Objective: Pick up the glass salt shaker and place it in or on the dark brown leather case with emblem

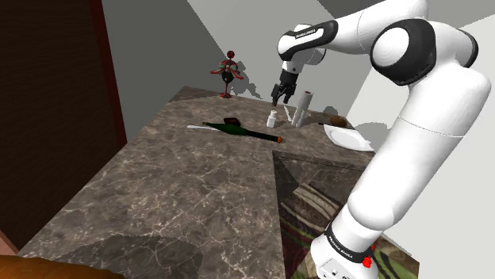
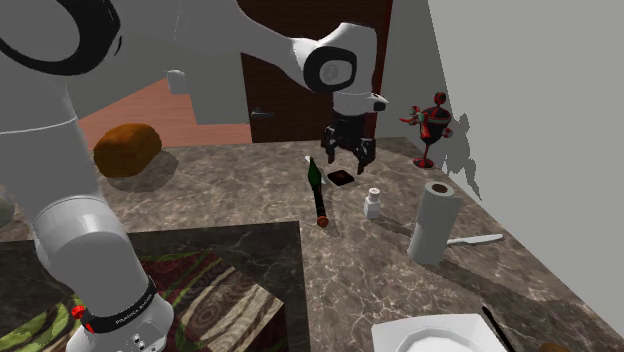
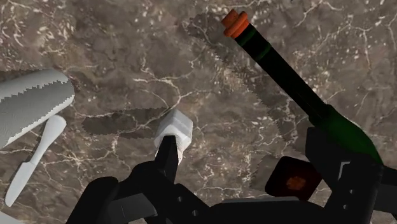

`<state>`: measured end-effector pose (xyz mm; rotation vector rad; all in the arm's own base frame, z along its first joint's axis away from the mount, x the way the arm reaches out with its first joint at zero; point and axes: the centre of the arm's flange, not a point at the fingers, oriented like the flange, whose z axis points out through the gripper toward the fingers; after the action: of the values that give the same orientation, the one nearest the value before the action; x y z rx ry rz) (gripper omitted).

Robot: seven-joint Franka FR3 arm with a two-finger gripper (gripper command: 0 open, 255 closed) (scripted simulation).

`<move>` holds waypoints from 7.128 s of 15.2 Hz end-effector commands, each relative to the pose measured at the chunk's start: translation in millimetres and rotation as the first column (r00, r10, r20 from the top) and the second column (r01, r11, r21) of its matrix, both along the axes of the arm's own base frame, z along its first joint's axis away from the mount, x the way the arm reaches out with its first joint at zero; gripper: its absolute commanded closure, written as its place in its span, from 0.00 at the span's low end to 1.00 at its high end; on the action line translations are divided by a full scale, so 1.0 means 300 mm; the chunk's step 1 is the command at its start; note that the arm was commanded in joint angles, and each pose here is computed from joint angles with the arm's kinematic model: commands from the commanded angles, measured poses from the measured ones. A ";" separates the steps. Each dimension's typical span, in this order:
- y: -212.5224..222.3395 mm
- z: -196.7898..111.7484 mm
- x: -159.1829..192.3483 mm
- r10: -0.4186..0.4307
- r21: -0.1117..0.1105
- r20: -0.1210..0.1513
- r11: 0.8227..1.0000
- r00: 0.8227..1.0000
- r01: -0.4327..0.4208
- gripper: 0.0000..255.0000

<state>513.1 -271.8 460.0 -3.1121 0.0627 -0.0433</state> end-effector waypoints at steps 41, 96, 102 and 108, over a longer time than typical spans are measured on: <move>-0.236 -0.165 0.188 -0.020 -0.006 -0.023 1.000 1.000 0.020 1.00; 0.408 -0.134 0.632 -0.020 -0.006 -0.023 1.000 1.000 0.020 1.00; 0.408 -0.134 0.632 -0.020 -0.006 -0.023 1.000 1.000 0.020 1.00; 0.408 -0.134 0.632 -0.020 -0.006 -0.023 1.000 1.000 0.020 0.00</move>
<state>702.8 -149.5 419.9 -3.1179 0.0950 -0.0079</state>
